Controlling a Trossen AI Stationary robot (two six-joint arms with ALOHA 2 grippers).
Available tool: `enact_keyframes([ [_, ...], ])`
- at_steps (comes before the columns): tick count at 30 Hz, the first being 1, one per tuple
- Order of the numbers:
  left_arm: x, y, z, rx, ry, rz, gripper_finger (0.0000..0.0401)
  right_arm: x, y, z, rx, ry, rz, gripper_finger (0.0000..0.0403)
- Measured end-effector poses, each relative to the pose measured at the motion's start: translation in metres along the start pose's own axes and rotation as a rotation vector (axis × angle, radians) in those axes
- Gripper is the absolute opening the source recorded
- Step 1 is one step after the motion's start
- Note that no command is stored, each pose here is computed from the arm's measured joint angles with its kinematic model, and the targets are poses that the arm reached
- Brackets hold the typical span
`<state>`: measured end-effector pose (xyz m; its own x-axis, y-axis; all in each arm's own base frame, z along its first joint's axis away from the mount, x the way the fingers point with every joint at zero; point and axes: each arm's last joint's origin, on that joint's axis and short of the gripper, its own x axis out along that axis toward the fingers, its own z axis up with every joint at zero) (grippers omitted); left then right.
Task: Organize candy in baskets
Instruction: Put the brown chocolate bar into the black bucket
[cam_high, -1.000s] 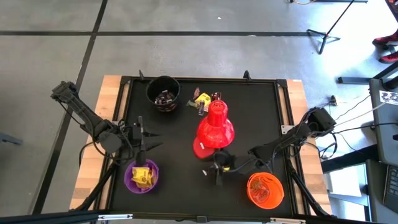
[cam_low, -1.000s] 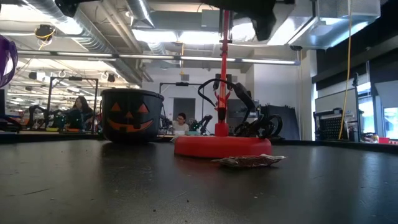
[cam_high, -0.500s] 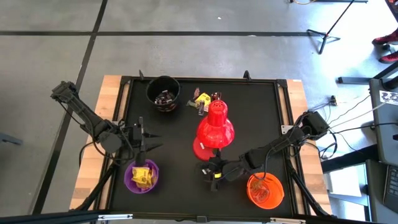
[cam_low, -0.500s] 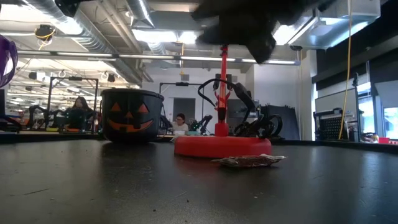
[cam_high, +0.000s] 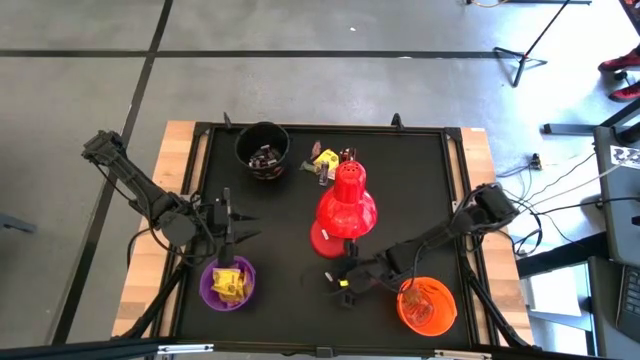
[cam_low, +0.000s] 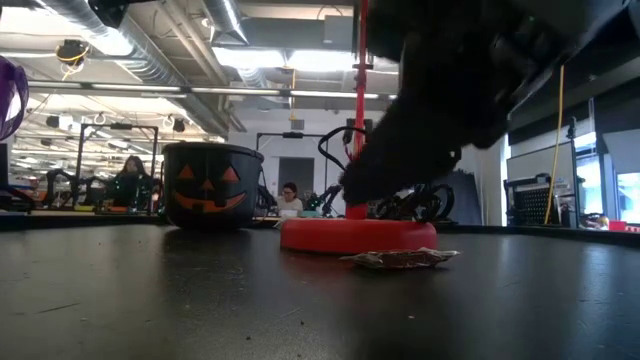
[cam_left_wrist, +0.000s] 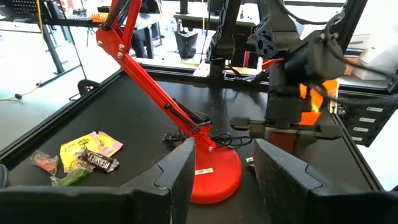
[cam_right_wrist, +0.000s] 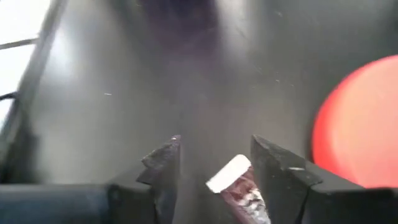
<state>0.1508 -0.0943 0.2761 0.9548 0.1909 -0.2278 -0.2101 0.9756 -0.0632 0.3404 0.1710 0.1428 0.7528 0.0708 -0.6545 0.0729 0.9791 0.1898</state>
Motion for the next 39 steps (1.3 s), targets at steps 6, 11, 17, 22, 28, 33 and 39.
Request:
enact_keyframes([
  [6, 0.000, 0.000, 0.000, 0.000, 0.001, 0.001, 0.0152, 0.002, -0.012, -0.006, -0.003, 0.093, -0.065, 0.0246],
  [11, 0.000, 0.000, 0.000, 0.001, 0.001, 0.001, 0.0152, 0.002, -0.016, -0.013, 0.000, 0.173, -0.078, 0.0269],
  [17, 0.000, 0.000, 0.000, 0.001, 0.002, 0.001, 0.0152, 0.002, -0.017, -0.016, 0.011, 0.208, -0.084, 0.0265],
  [22, 0.000, 0.000, 0.000, -0.002, 0.002, 0.001, 0.0152, 0.001, -0.018, -0.017, 0.009, 0.219, -0.091, 0.0234],
  [28, 0.000, 0.000, 0.000, -0.003, 0.002, 0.001, 0.0152, 0.001, -0.018, -0.018, 0.008, 0.225, -0.096, 0.0146],
  [33, 0.000, 0.000, 0.000, -0.003, 0.002, 0.001, 0.0152, 0.001, -0.017, -0.016, 0.012, 0.208, -0.084, 0.0069],
  [39, 0.000, 0.000, 0.000, -0.003, 0.002, 0.001, 0.0152, 0.003, -0.014, -0.011, 0.027, 0.158, -0.045, 0.0011],
])
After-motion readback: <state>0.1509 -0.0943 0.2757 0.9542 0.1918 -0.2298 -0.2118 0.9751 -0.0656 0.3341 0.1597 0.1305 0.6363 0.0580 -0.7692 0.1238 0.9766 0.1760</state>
